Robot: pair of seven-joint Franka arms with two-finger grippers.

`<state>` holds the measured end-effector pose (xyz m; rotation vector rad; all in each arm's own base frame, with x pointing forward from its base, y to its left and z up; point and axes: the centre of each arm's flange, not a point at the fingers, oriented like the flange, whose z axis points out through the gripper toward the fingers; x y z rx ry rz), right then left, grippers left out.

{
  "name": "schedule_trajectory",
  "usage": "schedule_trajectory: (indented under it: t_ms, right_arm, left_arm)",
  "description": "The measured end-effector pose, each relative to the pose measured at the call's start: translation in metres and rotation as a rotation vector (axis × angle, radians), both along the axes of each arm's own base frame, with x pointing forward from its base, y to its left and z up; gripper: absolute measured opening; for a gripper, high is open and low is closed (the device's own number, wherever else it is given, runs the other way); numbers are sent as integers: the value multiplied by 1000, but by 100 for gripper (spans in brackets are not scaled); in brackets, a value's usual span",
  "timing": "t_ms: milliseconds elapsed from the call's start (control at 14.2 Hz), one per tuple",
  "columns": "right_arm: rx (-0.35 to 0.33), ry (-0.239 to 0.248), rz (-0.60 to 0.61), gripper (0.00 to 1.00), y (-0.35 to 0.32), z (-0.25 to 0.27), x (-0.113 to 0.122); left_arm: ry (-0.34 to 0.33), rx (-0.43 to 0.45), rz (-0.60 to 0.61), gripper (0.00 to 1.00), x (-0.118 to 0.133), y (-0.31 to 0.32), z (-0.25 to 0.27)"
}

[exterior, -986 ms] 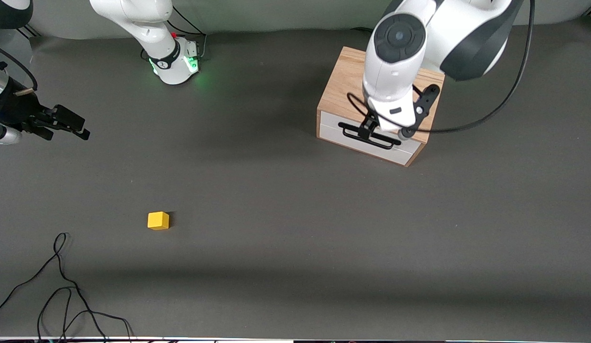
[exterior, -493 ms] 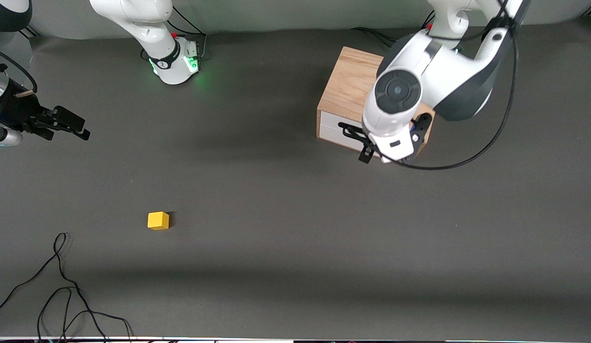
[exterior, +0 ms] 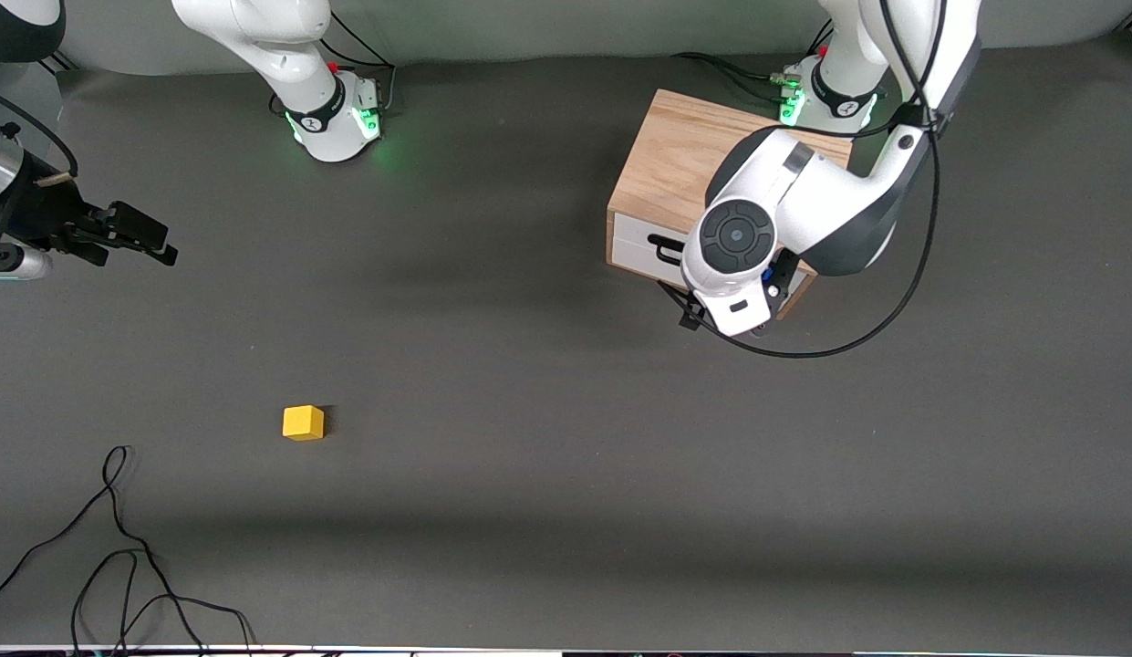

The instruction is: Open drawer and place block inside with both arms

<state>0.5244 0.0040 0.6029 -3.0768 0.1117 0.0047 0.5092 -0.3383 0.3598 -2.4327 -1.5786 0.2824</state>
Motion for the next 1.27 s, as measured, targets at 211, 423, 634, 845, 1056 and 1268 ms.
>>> schedule_trajectory:
  t_ms: [211, 423, 634, 845, 1056, 1268]
  right_arm:
    - [1, 6, 2, 100, 1, -3, 1]
    - [3, 23, 2, 100, 0, -12, 4]
    - [5, 36, 2, 100, 0, -19, 7]
    - [5, 37, 1, 100, 0, -21, 9]
    - [7, 43, 1, 100, -1, -26, 11]
    - [7, 46, 1, 100, -1, -29, 13]
  left_arm:
    - [10, 5, -3, 100, -9, 2, -20]
    - [16, 8, -5, 100, -15, 3, -34]
    - [17, -1, -3, 100, -15, 2, -47]
    - [27, -6, -1, 100, -14, 1, -58]
    - [33, -6, -1, 100, -14, 1, -64]
    - [23, 2, -9, 100, -13, 1, -66]
